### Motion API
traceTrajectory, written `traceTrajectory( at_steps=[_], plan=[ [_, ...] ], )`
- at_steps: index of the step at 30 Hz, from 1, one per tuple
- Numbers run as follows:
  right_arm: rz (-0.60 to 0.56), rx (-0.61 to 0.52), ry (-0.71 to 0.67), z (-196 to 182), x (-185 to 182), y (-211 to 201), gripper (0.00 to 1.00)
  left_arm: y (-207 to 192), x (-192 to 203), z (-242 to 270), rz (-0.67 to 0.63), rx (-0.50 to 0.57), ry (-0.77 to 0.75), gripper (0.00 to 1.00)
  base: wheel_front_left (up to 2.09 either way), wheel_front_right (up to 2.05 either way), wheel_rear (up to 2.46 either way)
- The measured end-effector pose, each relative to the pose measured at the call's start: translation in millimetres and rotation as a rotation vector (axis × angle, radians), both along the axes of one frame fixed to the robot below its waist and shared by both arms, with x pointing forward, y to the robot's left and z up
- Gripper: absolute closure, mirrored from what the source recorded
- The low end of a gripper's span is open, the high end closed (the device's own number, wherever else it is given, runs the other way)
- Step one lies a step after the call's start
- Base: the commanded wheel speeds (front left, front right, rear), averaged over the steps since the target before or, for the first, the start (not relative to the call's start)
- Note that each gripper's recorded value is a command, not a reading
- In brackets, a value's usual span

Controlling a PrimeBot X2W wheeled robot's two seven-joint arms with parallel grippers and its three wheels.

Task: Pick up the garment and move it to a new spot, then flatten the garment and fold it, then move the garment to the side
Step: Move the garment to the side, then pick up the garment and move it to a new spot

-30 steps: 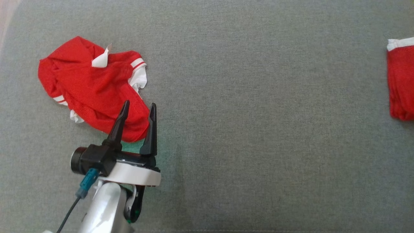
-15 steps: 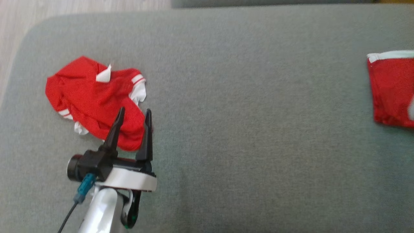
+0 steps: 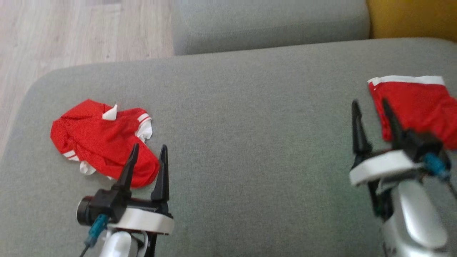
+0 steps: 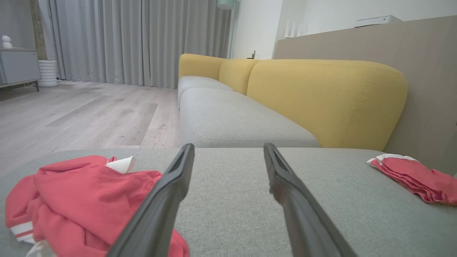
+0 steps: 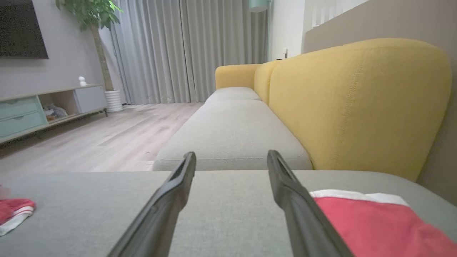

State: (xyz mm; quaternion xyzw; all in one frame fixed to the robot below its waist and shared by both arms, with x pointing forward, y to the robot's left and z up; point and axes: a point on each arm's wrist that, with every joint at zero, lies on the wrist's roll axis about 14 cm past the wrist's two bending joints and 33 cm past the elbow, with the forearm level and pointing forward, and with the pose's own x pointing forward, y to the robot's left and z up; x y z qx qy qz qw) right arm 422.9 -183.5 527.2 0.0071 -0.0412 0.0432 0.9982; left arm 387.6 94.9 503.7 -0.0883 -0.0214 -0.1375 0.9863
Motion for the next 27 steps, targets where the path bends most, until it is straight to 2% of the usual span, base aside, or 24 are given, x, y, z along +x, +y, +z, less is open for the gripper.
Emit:
traceTrajectory(
  at_steps=[6,12,27],
  plan=[
    [-0.001,0.074,0.058,-29,-34,9,0.0,1,-12,-2,0.0,-0.001,0.006,0.0,0.0,0.0,0.0],
    [0.032,0.129,0.117,-50,-52,26,0.0,3,-20,-10,0.006,-0.005,0.029,0.0,0.0,0.0,0.0],
    [0.052,0.132,0.093,-42,-47,32,0.0,7,-24,-9,0.026,-0.011,0.029,0.0,0.0,0.0,0.0]
  ],
)
